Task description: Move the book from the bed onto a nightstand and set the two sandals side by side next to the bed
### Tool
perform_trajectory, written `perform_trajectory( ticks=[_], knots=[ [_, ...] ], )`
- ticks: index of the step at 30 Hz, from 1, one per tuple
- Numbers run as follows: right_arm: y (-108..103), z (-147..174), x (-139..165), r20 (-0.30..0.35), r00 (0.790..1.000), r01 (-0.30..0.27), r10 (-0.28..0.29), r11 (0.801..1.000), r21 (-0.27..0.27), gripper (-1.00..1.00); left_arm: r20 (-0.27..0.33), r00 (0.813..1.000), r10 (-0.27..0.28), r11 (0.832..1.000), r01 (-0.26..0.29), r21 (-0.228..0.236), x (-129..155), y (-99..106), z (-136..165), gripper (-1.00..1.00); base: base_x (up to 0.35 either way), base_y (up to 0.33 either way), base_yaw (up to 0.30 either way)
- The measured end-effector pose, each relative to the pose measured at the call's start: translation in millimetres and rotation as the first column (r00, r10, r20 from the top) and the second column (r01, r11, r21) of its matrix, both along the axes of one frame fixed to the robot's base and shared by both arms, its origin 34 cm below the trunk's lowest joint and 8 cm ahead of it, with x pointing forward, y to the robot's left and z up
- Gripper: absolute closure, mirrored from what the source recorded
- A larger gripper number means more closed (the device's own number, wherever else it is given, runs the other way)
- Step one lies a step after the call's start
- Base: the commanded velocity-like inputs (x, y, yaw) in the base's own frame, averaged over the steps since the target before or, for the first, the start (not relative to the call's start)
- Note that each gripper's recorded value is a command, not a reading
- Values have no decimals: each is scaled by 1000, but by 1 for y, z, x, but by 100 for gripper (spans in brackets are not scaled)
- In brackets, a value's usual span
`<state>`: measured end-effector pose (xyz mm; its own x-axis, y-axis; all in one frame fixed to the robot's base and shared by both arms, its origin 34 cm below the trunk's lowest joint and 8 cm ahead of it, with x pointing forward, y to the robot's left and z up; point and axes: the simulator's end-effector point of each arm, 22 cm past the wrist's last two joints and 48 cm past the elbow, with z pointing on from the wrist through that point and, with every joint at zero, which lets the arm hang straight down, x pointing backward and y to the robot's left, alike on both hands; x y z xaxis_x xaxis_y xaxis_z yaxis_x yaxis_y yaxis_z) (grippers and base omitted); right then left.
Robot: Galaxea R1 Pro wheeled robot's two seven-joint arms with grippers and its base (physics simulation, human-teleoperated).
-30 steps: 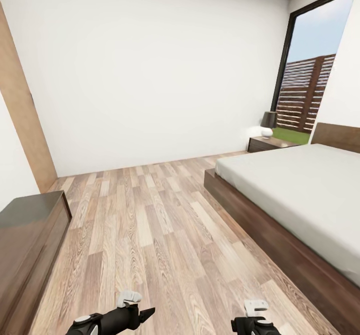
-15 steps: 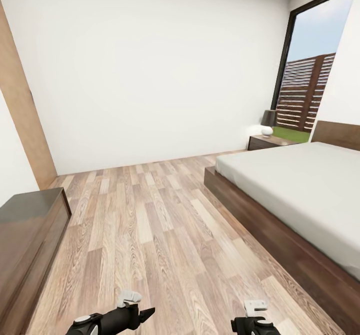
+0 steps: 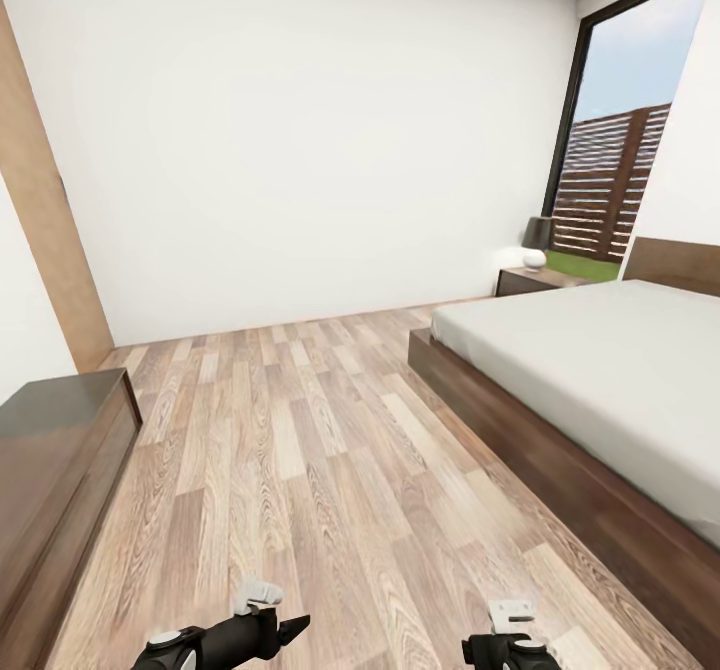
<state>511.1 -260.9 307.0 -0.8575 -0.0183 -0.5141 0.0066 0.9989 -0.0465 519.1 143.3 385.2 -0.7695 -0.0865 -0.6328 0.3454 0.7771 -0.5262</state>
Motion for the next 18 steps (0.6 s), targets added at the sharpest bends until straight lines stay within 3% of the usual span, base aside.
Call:
perform_trajectory(
  ticks=[10,18],
  knots=[
    [0,-23,-6,0,1000,2,-2,1000,1,-100,3,1000,-1,1000,1,-3,-5,-1,-21,-100,0,0,0],
    [0,-41,-11,0,1000,2,-2,1000,1,-100,33,999,-6,999,7,-42,1,-24,-24,-100,0,0,0]
  ],
)
